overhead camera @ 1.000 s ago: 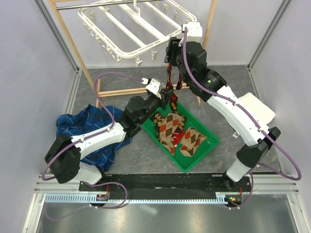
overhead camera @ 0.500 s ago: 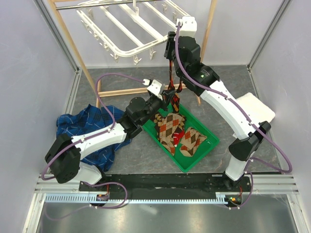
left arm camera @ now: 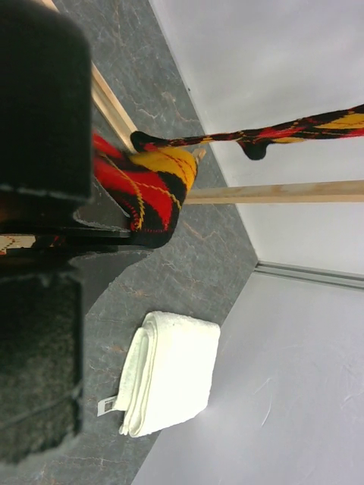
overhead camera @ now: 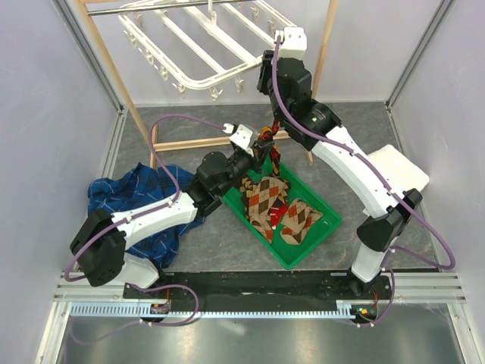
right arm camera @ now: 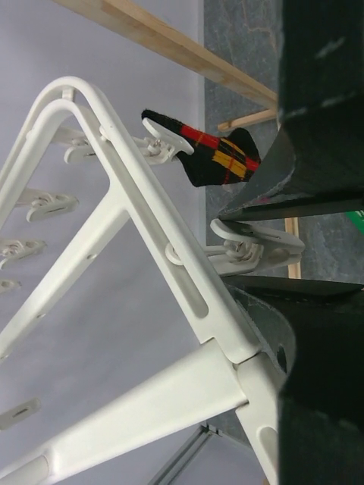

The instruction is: Remove the socks clipped to the hanger

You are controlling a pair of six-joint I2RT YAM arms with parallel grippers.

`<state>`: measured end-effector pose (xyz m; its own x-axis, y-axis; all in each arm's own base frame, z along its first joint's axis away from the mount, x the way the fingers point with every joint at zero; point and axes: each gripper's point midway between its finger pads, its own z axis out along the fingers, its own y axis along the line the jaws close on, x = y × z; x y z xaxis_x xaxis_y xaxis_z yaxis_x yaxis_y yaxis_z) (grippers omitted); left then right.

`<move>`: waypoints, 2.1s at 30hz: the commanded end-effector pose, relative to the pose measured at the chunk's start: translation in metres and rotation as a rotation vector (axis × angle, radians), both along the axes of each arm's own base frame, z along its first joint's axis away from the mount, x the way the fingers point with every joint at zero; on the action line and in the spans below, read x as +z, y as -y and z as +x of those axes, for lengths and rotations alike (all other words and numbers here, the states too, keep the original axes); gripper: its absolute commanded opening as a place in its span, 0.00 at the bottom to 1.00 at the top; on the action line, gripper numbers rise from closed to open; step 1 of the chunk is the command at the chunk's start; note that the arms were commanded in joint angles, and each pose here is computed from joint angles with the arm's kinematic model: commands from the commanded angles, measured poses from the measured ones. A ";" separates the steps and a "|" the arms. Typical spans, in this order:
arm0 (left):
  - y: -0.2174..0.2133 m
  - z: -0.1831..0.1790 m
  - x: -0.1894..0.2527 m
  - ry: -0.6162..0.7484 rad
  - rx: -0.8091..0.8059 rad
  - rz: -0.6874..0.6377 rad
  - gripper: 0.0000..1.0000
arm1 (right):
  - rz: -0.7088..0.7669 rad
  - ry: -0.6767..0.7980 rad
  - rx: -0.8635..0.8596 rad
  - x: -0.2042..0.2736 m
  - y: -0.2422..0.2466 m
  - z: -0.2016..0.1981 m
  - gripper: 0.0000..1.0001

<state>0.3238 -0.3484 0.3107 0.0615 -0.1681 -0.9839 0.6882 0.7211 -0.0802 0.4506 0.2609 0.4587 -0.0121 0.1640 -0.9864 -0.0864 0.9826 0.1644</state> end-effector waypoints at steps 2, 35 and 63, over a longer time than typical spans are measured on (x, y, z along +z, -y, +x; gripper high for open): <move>-0.002 0.004 0.022 0.067 0.029 -0.026 0.02 | 0.051 0.047 0.031 0.027 0.008 -0.023 0.32; 0.032 -0.060 -0.132 -0.437 -0.141 0.053 0.65 | 0.089 0.069 0.119 0.046 0.004 -0.039 0.27; 0.031 0.086 -0.010 -0.043 0.291 0.028 0.79 | 0.210 0.088 0.223 0.072 -0.007 -0.056 0.26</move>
<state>0.3853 -0.3836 0.2537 -0.0510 -0.0513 -0.9974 0.4585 0.8860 -0.0690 0.4132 0.2745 0.4883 -0.0437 0.2898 -0.9561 -0.2687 0.9183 0.2906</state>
